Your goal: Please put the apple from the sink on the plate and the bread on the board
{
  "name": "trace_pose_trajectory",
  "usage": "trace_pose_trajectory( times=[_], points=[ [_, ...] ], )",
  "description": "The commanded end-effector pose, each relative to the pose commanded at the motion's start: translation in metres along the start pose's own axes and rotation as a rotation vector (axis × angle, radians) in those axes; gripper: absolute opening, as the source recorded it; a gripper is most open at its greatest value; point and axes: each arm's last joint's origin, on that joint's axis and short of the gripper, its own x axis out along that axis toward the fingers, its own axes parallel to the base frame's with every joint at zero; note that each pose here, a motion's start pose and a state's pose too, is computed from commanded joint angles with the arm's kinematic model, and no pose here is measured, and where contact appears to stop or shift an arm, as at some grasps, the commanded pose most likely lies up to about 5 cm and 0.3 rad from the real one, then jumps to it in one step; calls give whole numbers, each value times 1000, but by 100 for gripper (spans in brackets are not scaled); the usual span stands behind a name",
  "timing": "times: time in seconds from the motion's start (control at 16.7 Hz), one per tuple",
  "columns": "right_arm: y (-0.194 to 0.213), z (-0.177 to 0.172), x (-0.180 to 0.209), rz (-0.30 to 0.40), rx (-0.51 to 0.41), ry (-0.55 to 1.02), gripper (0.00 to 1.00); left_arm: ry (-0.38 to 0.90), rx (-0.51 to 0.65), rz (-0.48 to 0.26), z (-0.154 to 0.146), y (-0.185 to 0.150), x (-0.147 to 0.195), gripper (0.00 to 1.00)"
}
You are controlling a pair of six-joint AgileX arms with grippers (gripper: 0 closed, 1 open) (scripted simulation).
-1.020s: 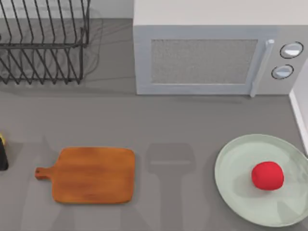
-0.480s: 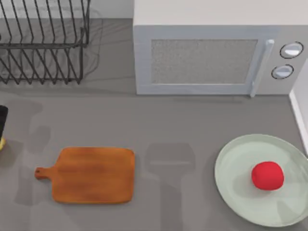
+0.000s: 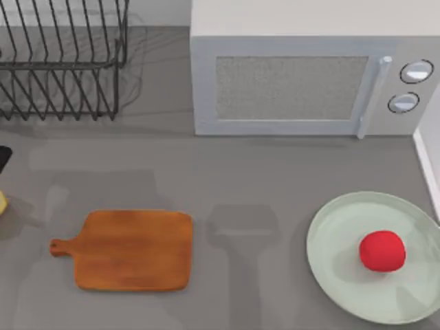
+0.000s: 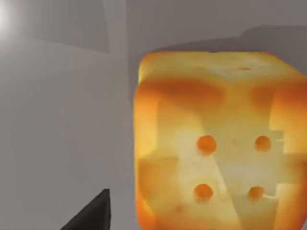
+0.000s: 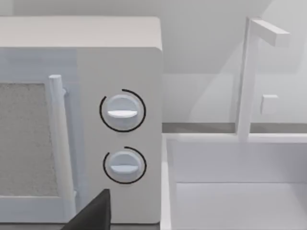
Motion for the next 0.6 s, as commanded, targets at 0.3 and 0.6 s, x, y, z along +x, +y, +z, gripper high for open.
trace_pose_trajectory(
  times=[0.3,0.6],
  points=[
    [0,0,0,0,0,0,100,18,7,-9,7,6,2,100],
    [0,0,0,0,0,0,100,22,7,-11,7,5,15,100]
  ],
)
